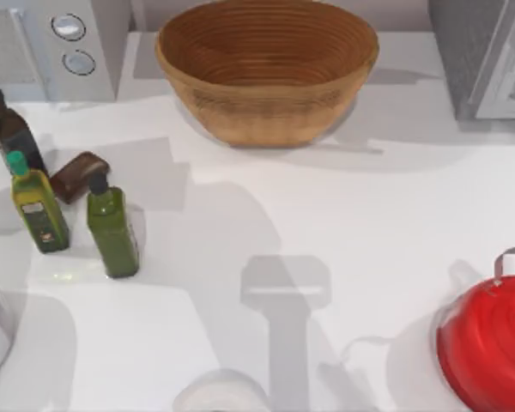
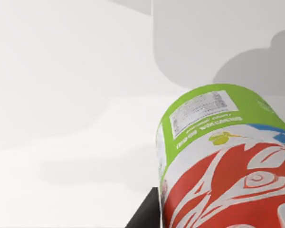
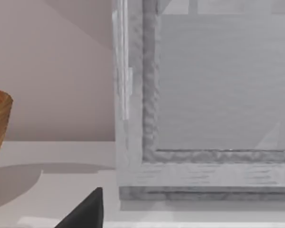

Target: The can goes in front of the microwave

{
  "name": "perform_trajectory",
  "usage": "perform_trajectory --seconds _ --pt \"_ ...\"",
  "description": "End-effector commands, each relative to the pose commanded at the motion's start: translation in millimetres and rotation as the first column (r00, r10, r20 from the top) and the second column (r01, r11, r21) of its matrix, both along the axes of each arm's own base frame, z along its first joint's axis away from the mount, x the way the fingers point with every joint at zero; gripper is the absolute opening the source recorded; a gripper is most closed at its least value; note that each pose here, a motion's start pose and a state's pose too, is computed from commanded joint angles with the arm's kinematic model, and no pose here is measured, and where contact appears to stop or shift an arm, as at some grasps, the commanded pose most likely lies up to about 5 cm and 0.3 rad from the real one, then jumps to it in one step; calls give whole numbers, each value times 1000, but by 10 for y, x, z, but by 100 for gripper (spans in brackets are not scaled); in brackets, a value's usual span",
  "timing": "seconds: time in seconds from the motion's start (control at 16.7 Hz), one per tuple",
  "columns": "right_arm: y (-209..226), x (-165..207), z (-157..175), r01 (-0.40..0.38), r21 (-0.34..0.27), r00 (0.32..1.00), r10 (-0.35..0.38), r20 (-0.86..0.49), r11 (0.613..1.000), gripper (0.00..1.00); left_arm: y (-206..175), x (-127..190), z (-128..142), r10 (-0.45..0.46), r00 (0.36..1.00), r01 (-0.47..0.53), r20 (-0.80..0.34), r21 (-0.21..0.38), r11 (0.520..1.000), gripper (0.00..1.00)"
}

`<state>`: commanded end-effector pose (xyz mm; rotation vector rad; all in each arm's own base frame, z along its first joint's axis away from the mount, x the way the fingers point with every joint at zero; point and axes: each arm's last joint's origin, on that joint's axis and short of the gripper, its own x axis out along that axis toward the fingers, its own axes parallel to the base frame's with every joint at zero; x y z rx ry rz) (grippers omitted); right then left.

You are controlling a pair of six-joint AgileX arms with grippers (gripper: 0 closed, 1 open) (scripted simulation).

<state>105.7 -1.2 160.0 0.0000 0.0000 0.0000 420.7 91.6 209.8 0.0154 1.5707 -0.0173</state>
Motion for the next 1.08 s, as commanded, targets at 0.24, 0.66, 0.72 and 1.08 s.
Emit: perform_trajectory --seconds 0.24,0.66,0.72,1.08 --pt "0 0 0 0 0 1000 0 0 1000 100 86 -25 -23 0 1000 0 3 4 1000 0" --pt "0 0 0 0 0 1000 0 0 1000 100 -8 3 -81 1 1000 -1 2 0 1000 0" --pt "0 0 0 0 0 1000 0 0 1000 100 -8 3 -81 1 1000 -1 2 0 1000 0" --pt "0 0 0 0 0 1000 0 0 1000 100 -8 3 -81 1 1000 -1 2 0 1000 30"
